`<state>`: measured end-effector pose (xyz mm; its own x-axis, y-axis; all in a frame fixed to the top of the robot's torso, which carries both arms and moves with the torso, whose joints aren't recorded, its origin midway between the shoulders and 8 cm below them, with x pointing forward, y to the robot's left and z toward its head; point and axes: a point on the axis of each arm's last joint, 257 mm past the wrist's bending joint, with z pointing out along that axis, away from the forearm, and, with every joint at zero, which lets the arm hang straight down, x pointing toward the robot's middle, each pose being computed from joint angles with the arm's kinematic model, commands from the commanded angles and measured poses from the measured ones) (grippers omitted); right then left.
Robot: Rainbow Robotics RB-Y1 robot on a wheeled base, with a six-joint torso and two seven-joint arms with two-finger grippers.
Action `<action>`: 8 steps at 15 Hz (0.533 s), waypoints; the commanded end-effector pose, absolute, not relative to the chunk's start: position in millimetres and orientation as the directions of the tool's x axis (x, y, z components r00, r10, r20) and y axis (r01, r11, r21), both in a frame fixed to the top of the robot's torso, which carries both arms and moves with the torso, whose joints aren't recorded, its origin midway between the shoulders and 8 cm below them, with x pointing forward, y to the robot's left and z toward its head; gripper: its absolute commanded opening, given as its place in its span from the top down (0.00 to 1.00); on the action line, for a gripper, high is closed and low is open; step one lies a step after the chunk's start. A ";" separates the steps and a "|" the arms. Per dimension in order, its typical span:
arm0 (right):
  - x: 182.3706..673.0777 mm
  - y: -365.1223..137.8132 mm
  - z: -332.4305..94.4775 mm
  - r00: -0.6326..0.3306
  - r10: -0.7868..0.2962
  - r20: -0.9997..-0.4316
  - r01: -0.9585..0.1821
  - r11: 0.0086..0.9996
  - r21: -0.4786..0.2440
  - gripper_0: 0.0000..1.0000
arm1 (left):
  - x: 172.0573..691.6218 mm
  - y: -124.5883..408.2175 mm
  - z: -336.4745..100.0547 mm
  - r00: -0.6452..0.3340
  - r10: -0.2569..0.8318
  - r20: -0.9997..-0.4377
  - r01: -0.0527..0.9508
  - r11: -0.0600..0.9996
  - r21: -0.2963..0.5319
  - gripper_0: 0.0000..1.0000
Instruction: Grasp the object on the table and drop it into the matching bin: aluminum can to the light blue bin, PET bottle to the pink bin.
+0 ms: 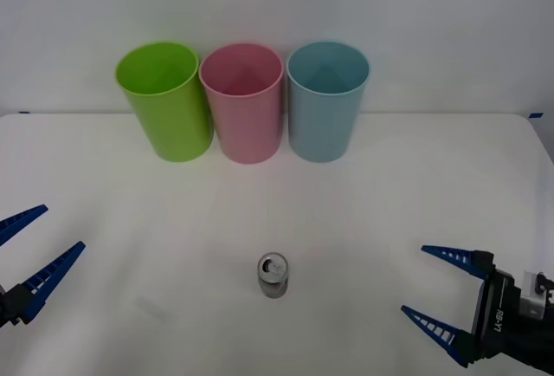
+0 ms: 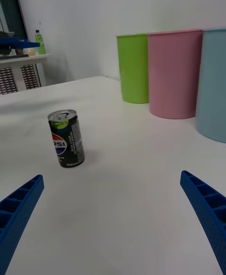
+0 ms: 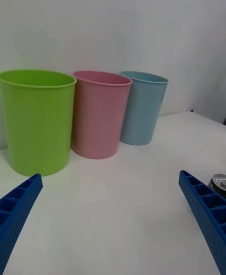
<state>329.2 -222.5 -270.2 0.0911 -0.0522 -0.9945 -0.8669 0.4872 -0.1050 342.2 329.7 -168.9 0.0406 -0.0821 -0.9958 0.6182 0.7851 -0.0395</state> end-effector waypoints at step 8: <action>351.0 -117.0 -303.7 0.067 -0.059 -0.996 -0.904 0.420 -0.086 0.00 | 342.3 329.7 -168.9 0.041 -0.082 -0.996 0.618 0.785 -0.039 0.00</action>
<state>348.0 -126.2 -301.3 0.0644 -0.0536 -0.9965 -0.9042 0.4195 -0.0809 342.2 329.7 -168.9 0.0406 -0.0821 -0.9958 0.6182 0.7851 -0.0395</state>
